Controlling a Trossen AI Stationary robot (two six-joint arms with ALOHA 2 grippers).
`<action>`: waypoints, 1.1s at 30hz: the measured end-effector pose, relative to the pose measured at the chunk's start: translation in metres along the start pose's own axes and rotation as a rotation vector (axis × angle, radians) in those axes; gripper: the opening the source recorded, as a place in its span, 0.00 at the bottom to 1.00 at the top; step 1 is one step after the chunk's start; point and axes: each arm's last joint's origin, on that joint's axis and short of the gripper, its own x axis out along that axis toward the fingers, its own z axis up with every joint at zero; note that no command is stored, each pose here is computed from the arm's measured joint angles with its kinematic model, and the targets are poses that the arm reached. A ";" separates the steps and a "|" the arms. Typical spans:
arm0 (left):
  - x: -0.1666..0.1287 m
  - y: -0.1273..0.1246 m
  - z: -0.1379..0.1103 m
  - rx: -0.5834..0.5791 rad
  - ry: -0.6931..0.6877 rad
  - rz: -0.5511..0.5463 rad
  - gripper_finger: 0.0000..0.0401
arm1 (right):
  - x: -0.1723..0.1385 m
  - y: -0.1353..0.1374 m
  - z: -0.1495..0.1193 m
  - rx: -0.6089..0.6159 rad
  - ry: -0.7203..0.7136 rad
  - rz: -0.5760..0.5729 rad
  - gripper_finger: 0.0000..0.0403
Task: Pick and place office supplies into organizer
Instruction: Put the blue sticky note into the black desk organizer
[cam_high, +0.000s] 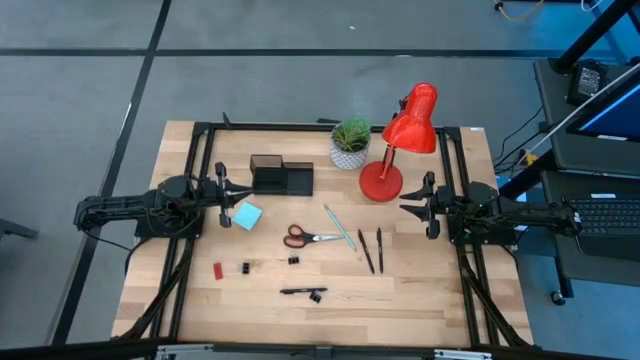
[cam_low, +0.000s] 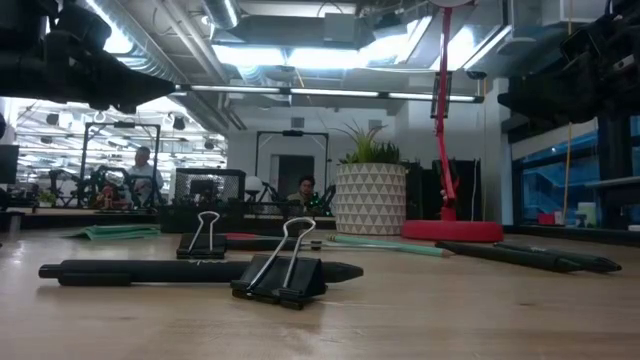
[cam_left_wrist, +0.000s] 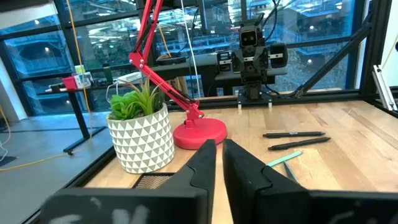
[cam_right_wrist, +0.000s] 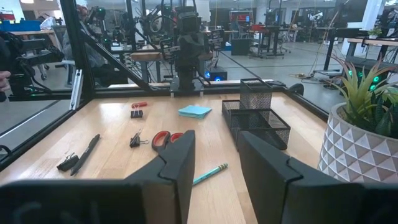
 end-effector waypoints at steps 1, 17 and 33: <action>0.000 0.000 0.000 0.013 -0.001 0.000 0.11 | 0.000 0.000 0.000 0.000 0.000 0.000 0.32; 0.000 -0.002 0.000 0.107 -0.014 -0.072 0.30 | 0.000 0.000 0.000 -0.004 0.000 0.000 0.32; 0.000 -0.002 0.003 0.223 -0.045 -0.065 0.34 | 0.000 0.000 0.000 -0.004 0.000 0.000 0.32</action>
